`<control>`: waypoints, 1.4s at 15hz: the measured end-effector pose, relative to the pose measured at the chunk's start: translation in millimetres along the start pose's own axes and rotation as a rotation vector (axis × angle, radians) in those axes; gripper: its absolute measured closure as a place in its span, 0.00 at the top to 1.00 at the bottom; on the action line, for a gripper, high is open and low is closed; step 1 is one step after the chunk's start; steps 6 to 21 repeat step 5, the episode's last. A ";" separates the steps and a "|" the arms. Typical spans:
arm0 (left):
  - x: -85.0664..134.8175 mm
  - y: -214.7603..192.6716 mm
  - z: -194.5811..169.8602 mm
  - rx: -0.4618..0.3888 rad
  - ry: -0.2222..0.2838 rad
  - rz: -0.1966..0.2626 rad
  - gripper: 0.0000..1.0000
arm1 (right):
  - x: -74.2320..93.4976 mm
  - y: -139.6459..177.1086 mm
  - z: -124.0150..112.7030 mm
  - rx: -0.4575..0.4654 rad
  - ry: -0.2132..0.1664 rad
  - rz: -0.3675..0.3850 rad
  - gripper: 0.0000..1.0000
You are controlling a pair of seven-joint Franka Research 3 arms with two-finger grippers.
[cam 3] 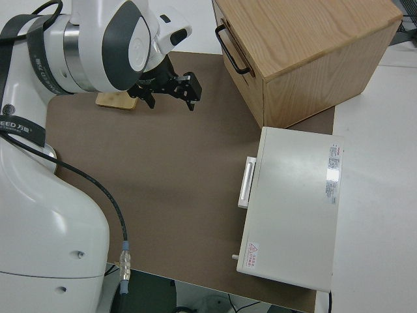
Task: Pick gray plate from low plate rack and place it on table with left arm
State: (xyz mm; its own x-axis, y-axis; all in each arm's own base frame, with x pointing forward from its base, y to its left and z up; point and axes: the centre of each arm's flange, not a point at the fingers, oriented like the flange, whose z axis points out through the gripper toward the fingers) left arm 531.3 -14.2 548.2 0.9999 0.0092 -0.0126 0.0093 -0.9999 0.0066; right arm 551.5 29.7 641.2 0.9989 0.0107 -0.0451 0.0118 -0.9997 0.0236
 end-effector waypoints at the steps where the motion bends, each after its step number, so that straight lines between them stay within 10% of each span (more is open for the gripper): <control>1: 2.5 1.2 2.4 -0.005 0.004 0.013 1.00 | 0.0 0.0 0.0 0.000 0.000 0.000 0.99; 21: 5.4 3.3 4.3 -0.009 0.007 0.035 1.00 | 0.0 0.0 0.0 0.000 0.000 0.000 0.99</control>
